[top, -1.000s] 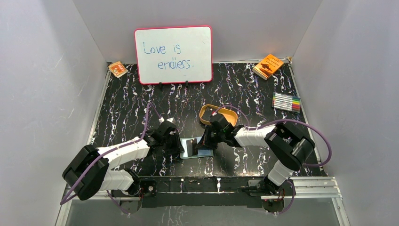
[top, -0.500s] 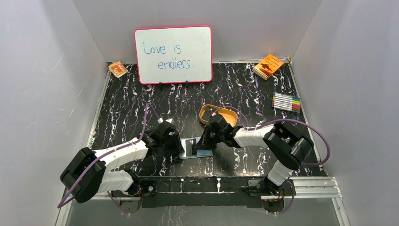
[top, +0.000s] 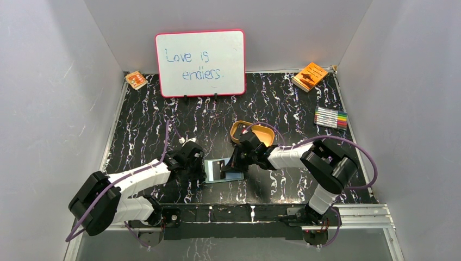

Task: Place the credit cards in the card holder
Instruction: Insert the credit card into the card holder.

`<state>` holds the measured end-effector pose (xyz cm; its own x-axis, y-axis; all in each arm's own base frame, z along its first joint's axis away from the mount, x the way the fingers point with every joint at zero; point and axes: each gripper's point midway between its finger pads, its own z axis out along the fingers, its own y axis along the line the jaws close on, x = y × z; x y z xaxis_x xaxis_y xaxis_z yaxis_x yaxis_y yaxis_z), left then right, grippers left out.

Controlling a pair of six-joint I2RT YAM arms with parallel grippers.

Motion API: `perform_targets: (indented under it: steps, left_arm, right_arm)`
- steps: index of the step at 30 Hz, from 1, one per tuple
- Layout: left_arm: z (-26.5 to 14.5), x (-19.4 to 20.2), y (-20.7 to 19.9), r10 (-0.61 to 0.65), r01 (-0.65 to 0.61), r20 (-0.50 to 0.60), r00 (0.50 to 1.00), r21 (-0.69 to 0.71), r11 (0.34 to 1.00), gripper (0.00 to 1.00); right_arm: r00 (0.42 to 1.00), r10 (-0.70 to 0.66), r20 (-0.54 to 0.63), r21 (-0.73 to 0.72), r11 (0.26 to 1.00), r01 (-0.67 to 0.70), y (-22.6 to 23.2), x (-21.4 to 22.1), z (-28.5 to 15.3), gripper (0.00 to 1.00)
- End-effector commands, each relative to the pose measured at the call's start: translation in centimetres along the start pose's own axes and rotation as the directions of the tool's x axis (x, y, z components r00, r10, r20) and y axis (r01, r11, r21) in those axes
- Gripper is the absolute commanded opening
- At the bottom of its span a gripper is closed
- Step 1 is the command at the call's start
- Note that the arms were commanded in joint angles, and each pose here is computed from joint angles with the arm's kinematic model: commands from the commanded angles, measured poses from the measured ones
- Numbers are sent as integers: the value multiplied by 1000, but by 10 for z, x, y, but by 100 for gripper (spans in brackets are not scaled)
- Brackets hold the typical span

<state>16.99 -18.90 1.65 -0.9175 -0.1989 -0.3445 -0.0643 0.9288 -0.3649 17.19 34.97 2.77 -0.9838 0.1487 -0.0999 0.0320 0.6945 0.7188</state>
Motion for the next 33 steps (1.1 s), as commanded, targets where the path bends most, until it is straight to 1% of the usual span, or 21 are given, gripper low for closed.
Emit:
perform_targets:
  steps: [1, 13, 29, 31, 33]
  left_arm:
    - [4, 9, 9, 19, -20, -30, 999, -19, 1000, 1]
    - [7, 11, 5, 24, -24, -40, 999, 2, 1000, 1]
    - [9, 9, 3, 29, -29, -41, 999, 2, 1000, 1]
    - [8, 9, 3, 30, -31, -41, 999, -2, 1000, 1]
    - [8, 9, 5, 31, -32, -40, 999, -8, 999, 1]
  right_arm:
    - [1000, -10, -4, 74, 997, 11, -14, 3, 7, 0]
    - [1000, -25, -18, 64, 998, 26, -7, 6, 13, 0]
    - [996, -80, -40, 73, 994, 83, -6, 8, 11, 0]
    - [995, -97, -39, 87, 991, 100, -6, 7, 8, 6]
    - [994, -106, -34, 104, 989, 109, -7, 5, 5, 16]
